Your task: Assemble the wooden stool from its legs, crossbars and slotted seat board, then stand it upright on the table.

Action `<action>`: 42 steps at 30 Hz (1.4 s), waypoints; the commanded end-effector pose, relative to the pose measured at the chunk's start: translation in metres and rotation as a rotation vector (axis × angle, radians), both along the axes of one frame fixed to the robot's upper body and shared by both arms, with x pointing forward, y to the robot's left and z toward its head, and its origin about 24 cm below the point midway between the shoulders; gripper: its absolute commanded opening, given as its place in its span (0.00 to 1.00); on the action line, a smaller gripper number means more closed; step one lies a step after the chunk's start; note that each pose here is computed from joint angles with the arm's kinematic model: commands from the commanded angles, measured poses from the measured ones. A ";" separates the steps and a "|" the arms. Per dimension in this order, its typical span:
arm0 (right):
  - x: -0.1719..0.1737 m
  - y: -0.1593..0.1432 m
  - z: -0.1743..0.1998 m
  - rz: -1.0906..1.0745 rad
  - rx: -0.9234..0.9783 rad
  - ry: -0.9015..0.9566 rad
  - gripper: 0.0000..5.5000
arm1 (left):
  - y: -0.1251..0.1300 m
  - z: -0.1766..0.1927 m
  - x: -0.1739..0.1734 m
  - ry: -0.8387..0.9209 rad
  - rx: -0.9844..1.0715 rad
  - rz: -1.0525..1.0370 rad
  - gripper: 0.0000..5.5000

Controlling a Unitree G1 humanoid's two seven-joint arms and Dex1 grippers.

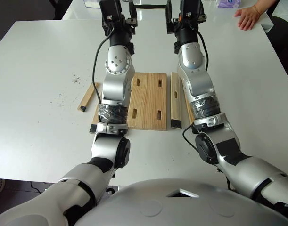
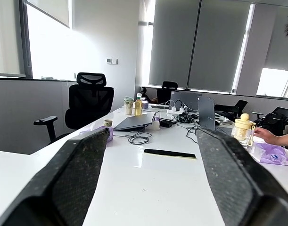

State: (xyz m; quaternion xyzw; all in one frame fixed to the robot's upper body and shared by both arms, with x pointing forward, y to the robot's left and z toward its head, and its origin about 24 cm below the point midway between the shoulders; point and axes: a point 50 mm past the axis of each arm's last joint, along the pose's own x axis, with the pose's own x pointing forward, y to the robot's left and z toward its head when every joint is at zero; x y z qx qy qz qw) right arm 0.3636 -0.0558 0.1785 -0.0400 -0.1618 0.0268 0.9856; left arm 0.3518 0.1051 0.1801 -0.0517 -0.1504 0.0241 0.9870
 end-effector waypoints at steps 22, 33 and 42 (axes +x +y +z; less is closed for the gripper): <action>-0.004 0.000 0.017 -0.014 -0.007 -0.099 0.66 | 0.014 -0.009 -0.008 0.038 0.066 0.077 0.65; -0.007 0.007 0.008 0.030 -0.013 -0.050 0.66 | 0.006 -0.007 -0.011 0.032 0.049 0.014 0.65; -0.014 0.013 -0.008 0.051 0.065 0.034 0.65 | 0.043 -0.017 -0.018 0.098 0.091 0.011 0.61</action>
